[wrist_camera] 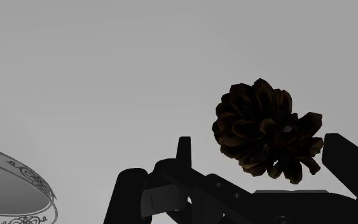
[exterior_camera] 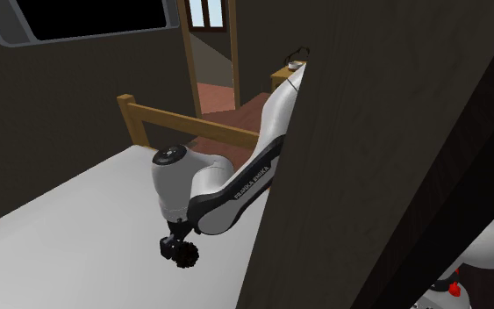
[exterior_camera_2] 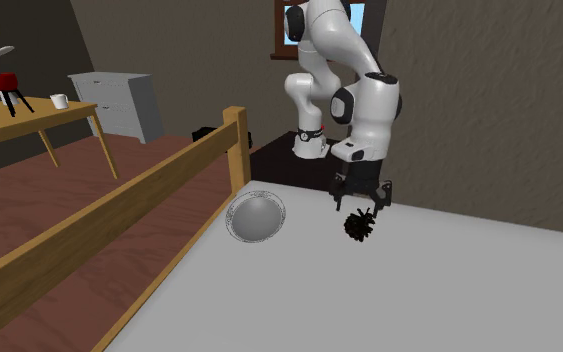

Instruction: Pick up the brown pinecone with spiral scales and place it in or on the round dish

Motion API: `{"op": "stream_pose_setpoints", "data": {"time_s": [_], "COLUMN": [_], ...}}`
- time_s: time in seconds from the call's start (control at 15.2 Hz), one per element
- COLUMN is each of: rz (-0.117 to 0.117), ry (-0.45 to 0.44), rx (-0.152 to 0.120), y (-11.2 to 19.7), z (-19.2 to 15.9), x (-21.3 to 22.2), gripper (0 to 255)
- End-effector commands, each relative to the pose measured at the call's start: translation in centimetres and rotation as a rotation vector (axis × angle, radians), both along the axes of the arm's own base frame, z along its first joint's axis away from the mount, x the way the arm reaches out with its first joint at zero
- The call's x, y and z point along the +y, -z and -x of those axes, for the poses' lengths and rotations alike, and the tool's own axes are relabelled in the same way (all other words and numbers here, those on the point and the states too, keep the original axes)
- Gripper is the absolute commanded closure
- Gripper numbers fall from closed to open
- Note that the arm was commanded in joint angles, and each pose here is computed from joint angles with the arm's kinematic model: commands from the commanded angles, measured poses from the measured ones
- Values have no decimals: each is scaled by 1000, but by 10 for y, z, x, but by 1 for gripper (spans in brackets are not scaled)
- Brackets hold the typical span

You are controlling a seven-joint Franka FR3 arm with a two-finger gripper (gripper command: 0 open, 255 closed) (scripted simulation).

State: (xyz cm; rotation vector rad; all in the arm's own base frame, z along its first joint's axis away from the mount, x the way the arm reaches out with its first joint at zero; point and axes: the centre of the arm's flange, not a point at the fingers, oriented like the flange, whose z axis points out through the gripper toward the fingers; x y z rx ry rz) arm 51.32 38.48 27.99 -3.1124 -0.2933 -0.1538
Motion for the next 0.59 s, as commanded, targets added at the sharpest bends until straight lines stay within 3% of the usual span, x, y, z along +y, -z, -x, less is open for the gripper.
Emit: {"op": "stream_pose_setpoints", "data": {"time_s": [0.0, 0.33, 0.4, 0.53], "rz": [1, 1, 1, 1], "ry": [0, 0, 0, 0], "rx": [1, 1, 1, 0], "y": [2, 2, 2, 2], "z": [0, 0, 0, 0], "x": [0, 0, 0, 0], "gripper": [0, 0, 255, 255]}}
